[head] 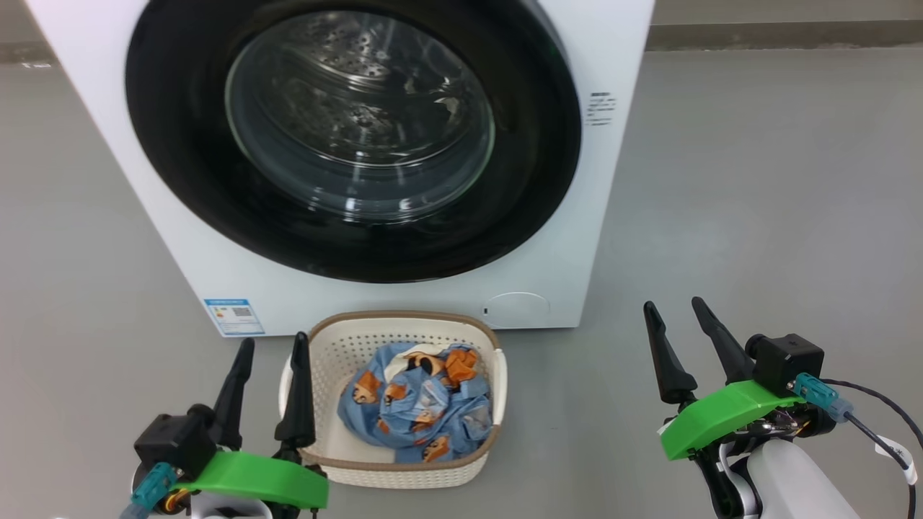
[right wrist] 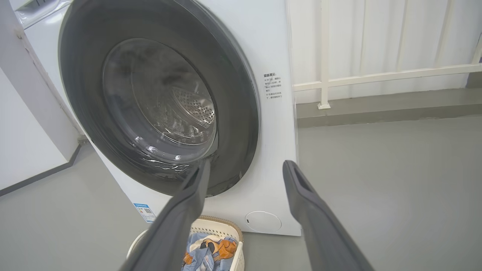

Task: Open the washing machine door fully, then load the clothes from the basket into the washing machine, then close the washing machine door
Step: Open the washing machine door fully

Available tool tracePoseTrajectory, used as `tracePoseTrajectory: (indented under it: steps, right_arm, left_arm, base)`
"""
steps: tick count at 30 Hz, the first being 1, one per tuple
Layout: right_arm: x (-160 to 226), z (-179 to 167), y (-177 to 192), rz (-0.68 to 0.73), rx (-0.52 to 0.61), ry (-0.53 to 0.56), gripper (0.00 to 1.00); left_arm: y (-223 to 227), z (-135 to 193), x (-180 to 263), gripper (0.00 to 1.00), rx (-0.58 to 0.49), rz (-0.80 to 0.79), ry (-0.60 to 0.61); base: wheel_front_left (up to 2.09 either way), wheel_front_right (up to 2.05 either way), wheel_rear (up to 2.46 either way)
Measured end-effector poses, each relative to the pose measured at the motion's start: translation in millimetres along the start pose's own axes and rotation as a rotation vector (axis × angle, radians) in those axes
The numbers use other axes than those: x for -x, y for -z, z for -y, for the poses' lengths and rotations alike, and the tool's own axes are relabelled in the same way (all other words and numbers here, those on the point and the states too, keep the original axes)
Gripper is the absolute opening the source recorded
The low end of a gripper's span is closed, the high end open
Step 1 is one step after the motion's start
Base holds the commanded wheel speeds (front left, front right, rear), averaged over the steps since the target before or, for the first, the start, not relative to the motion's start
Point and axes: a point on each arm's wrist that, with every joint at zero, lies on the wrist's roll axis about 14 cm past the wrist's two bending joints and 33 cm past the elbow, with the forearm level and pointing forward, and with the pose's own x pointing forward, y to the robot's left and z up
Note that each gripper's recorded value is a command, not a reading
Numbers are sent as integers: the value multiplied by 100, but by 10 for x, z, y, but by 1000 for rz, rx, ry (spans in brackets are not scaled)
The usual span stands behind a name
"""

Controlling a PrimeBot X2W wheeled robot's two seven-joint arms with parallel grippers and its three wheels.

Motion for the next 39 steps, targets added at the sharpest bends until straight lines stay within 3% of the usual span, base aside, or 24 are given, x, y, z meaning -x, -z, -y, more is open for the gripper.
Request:
tracePoseTrajectory:
  steps: [39]
  right_arm:
    - [-7, 8, 77, -21, -12, 3, 100]
  left_arm:
    - [38, -37, -3, 100, 1, -10, -10]
  base:
    - [6, 6, -13]
